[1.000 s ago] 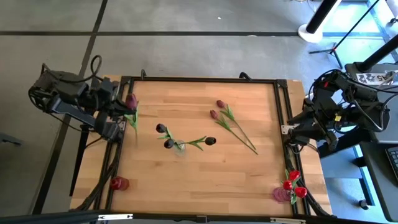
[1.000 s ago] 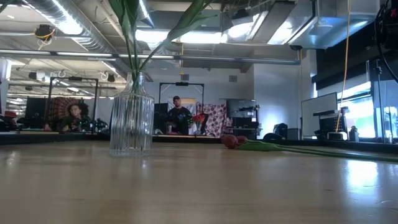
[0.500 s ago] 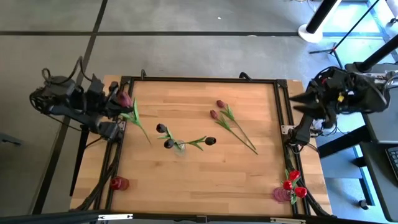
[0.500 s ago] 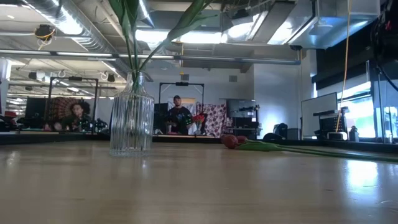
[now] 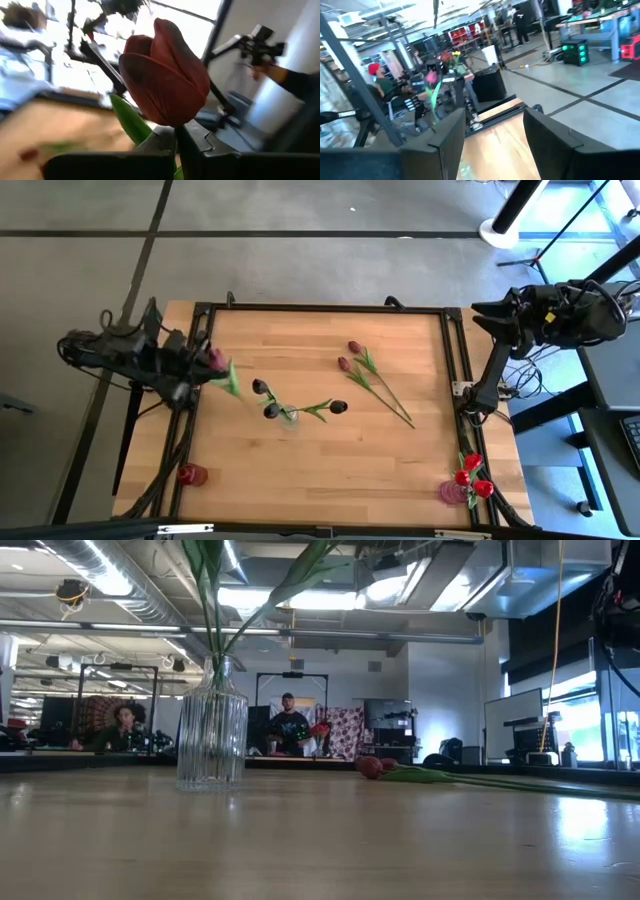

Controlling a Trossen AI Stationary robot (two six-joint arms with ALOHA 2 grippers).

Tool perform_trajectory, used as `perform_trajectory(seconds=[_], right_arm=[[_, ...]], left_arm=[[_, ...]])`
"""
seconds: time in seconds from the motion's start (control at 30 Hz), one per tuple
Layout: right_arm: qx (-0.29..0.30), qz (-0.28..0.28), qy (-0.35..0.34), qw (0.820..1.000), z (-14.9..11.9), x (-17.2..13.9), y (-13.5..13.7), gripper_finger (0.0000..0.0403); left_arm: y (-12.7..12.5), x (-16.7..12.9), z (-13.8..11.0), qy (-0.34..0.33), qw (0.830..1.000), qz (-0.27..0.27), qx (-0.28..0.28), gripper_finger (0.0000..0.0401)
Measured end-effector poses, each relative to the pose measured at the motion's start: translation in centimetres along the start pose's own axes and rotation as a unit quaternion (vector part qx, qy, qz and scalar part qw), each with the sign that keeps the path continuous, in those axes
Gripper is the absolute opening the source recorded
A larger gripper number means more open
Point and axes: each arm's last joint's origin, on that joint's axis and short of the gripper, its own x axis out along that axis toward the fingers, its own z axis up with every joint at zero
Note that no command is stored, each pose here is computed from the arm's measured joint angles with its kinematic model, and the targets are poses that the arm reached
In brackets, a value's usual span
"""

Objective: Sort flowers into vase by color
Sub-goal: Put the pink flower into the red transparent vase

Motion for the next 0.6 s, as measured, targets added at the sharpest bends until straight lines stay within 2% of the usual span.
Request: perform_trajectory(seconds=[0.17,0.27,0.37,0.47,0.6], right_arm=[[0.020,-0.011,-0.009,1.000,0.2,0.0,0.5,0.0202],[0.040,-0.014,-0.012,0.999,0.4,0.1,1.5,0.0202],[0.080,-0.012,-0.014,0.997,0.7,0.2,2.9,0.0202],[0.122,-0.010,-0.017,0.992,1.1,0.3,4.1,0.0202],[0.113,-0.012,-0.017,0.993,0.4,0.5,6.3,0.0202]], left_arm=[[0.0,-3.6,0.1,0.029,0.996,-0.082,-0.035,0.0001],[0.2,-6.3,0.2,0.047,0.992,-0.111,-0.028,0.0001],[0.4,-8.4,0.2,0.033,0.988,-0.150,-0.026,0.0001],[0.3,-9.6,0.1,0.029,0.978,-0.208,-0.017,0.0001],[-0.1,-10.0,0.6,0.008,0.963,-0.271,0.010,0.0001]])
